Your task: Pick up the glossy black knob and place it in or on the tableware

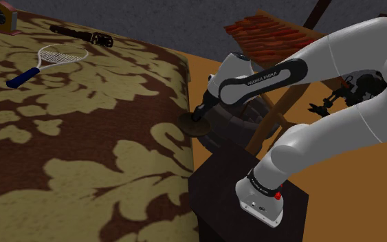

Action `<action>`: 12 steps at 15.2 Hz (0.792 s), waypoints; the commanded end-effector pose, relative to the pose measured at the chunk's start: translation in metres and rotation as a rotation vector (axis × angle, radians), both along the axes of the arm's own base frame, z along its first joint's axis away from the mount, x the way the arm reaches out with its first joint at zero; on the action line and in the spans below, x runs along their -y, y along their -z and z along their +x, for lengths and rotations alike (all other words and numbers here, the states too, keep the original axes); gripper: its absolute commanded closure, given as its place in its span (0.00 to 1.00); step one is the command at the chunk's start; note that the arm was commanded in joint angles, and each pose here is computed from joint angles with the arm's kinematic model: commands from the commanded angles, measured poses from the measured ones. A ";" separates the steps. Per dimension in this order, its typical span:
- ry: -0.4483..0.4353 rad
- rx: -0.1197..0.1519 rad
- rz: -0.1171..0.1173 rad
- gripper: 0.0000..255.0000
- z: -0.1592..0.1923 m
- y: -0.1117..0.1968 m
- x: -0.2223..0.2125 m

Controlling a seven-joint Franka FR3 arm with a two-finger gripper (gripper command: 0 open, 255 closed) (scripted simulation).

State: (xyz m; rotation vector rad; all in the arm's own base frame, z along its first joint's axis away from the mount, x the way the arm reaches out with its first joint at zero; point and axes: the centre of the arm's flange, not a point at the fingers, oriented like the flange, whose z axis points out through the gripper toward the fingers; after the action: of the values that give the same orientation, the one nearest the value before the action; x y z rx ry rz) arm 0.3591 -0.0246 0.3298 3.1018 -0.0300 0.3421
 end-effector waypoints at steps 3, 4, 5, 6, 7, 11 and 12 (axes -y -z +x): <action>0.000 0.001 0.000 1.00 0.001 0.020 0.000; 0.000 0.001 0.000 1.00 0.001 0.021 0.000; 0.000 0.001 0.000 1.00 0.001 0.021 0.000; 0.000 0.001 0.000 1.00 0.001 0.021 0.000; 0.000 0.001 0.000 1.00 0.001 0.021 0.000; 0.000 0.001 0.000 1.00 0.001 0.021 0.000; 0.000 0.001 0.000 0.00 0.001 0.021 0.000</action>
State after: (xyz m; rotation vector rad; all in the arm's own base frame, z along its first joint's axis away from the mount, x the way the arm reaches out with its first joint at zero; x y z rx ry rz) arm 0.3597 -0.0247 0.3087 3.1016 -0.0299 0.3437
